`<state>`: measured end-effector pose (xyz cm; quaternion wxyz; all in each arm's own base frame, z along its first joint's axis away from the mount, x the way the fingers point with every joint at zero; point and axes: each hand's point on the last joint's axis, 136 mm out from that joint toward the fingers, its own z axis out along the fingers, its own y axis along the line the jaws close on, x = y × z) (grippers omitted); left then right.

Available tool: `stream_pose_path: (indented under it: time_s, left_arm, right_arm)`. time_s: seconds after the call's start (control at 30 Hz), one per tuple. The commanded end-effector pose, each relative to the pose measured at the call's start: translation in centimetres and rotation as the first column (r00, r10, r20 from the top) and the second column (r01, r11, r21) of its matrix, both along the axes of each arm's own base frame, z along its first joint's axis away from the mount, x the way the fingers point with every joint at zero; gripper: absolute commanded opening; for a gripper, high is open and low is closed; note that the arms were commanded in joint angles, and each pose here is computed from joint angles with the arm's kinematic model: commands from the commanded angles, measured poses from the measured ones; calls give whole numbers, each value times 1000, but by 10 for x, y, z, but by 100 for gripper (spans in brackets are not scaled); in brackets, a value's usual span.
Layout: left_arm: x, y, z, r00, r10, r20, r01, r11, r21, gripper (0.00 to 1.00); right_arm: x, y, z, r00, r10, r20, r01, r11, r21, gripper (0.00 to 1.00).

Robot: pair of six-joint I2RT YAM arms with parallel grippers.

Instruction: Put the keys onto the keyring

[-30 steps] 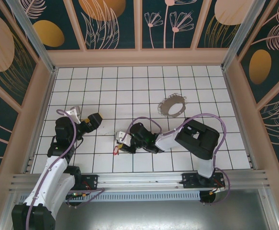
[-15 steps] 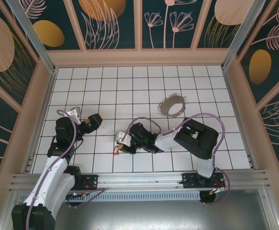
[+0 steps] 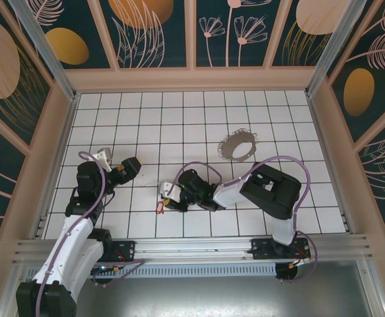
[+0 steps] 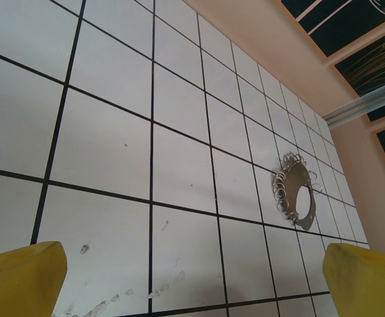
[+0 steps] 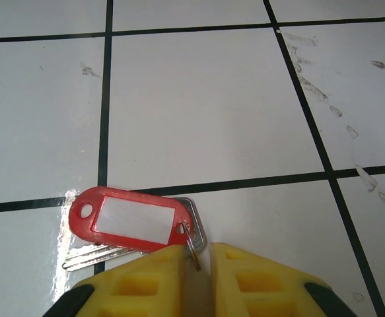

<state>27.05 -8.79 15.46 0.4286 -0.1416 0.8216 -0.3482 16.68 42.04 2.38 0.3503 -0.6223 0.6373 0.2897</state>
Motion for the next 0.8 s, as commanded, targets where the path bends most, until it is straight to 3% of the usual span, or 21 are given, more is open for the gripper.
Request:
stream_pose_path:
  time_s: [0.0,0.53,0.77]
  left_arm:
    - [3,1,15,999,0,41,-1,1000,17,99]
    - [4,2,16,999,2,42,-3,1000,25,99]
    - [3,-4,29,995,-38,92,37,999,18,99]
  right_arm:
    - [-2,7,1,1000,16,14,-16,1000,1,17]
    - [0,5,2,1000,2,30,-2,1000,-4,0]
    - [-10,-7,50,1000,-11,15,9,995,103,0]
